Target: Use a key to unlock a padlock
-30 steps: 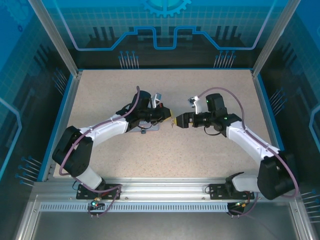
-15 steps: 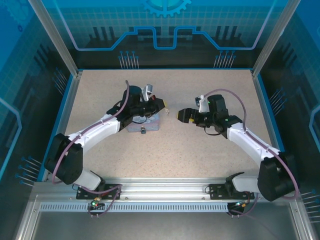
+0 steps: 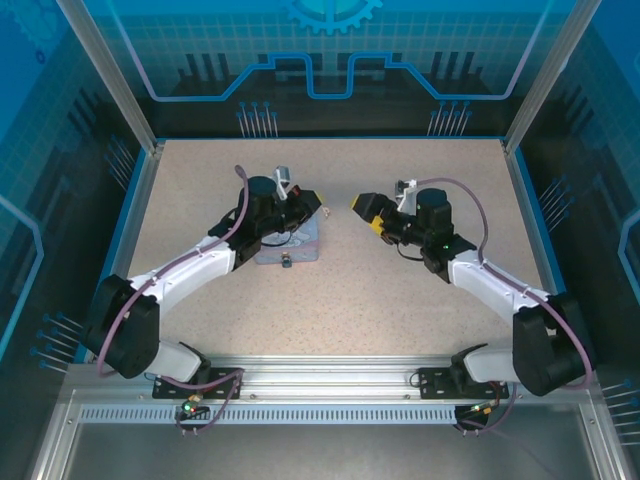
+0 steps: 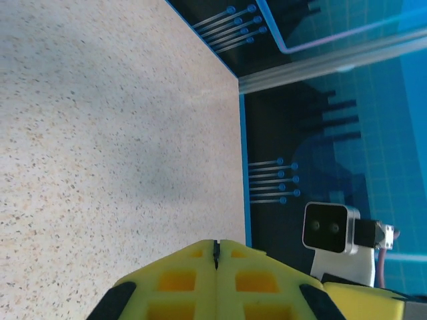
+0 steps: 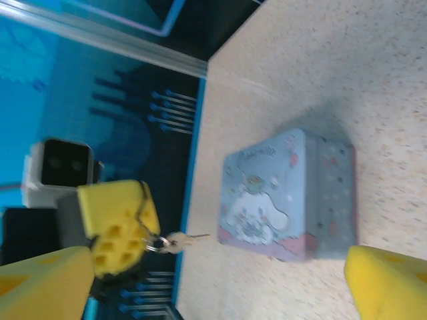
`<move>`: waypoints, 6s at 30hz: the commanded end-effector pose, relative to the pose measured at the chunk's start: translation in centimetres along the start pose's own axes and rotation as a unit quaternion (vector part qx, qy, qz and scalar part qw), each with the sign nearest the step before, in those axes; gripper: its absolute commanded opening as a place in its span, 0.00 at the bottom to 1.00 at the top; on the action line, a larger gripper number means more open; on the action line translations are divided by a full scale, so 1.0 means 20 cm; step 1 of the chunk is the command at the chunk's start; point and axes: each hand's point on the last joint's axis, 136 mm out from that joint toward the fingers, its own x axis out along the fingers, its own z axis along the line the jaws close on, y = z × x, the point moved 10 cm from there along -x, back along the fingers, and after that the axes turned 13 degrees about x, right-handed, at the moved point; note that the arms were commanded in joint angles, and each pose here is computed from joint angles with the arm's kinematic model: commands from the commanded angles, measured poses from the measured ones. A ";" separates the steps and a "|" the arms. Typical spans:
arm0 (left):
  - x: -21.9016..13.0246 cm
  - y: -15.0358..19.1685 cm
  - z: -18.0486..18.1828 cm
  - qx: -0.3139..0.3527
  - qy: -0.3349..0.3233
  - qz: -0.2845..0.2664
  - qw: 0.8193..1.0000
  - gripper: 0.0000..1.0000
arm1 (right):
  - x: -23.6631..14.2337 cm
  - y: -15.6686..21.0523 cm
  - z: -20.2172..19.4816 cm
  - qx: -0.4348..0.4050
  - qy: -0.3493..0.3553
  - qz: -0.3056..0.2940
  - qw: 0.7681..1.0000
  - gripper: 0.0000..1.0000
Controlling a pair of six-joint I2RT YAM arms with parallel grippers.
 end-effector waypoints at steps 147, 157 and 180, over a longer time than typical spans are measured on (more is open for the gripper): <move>-0.09 -0.10 -0.06 -0.064 0.010 -0.150 0.987 0.00 | 0.46 0.11 0.17 0.018 -0.142 0.084 0.986 0.39; -0.10 -0.11 -0.07 -0.063 0.011 -0.158 0.985 0.00 | 0.47 0.14 0.14 0.024 -0.140 0.088 0.986 0.37; -0.11 -0.11 -0.07 -0.063 0.008 -0.167 0.984 0.00 | 0.46 0.15 0.14 0.026 -0.139 0.087 0.986 0.25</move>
